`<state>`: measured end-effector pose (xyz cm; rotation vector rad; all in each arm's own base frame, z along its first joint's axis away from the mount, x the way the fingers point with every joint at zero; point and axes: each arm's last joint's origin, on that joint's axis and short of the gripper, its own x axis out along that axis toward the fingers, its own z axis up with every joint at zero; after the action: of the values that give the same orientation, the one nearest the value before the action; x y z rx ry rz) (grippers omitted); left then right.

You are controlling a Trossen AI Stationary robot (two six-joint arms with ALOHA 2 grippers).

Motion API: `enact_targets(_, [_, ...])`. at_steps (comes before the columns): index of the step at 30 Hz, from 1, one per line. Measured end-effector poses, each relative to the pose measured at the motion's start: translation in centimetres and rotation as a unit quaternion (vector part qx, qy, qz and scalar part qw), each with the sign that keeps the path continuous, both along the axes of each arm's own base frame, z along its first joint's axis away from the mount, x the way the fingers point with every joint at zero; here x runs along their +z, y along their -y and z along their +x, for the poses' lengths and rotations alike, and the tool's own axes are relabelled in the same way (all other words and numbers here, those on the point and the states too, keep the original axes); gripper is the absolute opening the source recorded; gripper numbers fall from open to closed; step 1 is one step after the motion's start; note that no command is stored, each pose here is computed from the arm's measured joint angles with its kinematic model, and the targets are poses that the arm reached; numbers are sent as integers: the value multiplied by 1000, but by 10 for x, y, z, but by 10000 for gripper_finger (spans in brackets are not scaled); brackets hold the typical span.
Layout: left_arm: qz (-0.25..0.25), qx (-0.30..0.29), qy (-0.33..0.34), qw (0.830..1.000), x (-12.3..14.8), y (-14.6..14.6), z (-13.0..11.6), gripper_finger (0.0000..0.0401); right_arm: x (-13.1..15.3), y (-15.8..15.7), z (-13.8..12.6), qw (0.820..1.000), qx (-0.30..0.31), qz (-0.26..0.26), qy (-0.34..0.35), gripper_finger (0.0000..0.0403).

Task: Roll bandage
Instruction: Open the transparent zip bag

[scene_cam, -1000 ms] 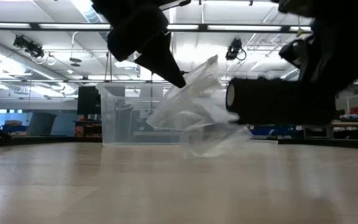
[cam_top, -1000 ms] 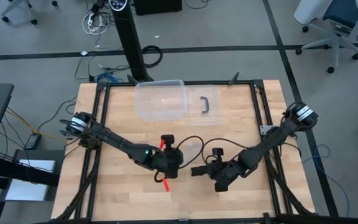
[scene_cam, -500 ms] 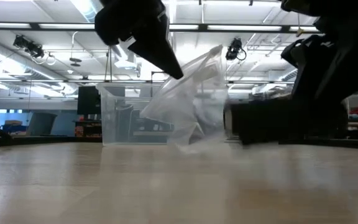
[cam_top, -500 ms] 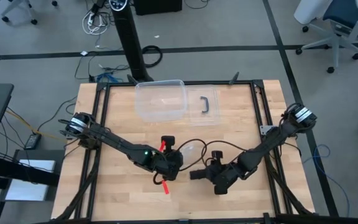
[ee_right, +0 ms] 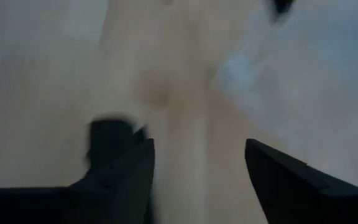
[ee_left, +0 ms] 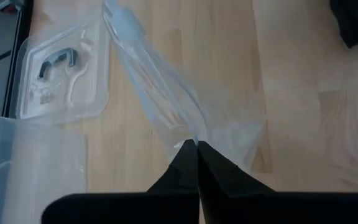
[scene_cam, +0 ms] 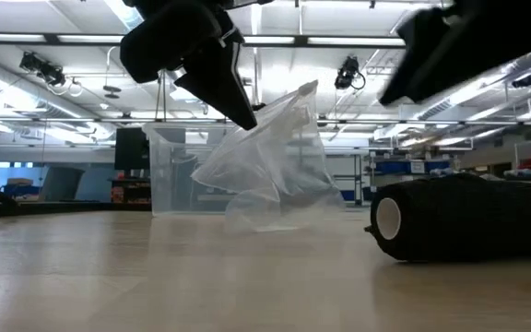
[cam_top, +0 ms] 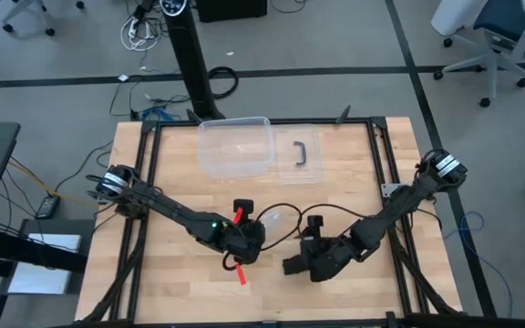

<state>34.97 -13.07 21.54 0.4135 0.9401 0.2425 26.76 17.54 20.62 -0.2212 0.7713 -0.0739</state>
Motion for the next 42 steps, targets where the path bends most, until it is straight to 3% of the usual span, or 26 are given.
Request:
enact_targets(4, [-7,-14,25,1000,6,3,6,0,8,4,9,996,12,-85,39,190])
enact_targets(11, [-58,-61,62,995,13,5,17,0,17,0,16,971,103,-205,63,88])
enact_targets(16, [-91,-97,79,988,16,-2,27,0,11,1,17,960,139,-242,37,75])
enact_targets(22, [-156,-126,89,976,19,-18,37,0,10,5,18,955,145,-258,22,106])
enact_targets(29, [-188,-138,95,968,21,-34,43,0,4,20,18,947,158,-277,-40,115])
enact_targets(32, [-201,-133,97,966,21,-41,45,0,3,25,20,950,154,-267,-49,92])
enact_targets(37, [-215,-121,100,964,21,-49,47,0,2,27,20,948,157,-270,-57,11])
enact_targets(42, [-201,-86,103,970,27,-54,43,0,-2,27,13,964,128,-221,-78,3])
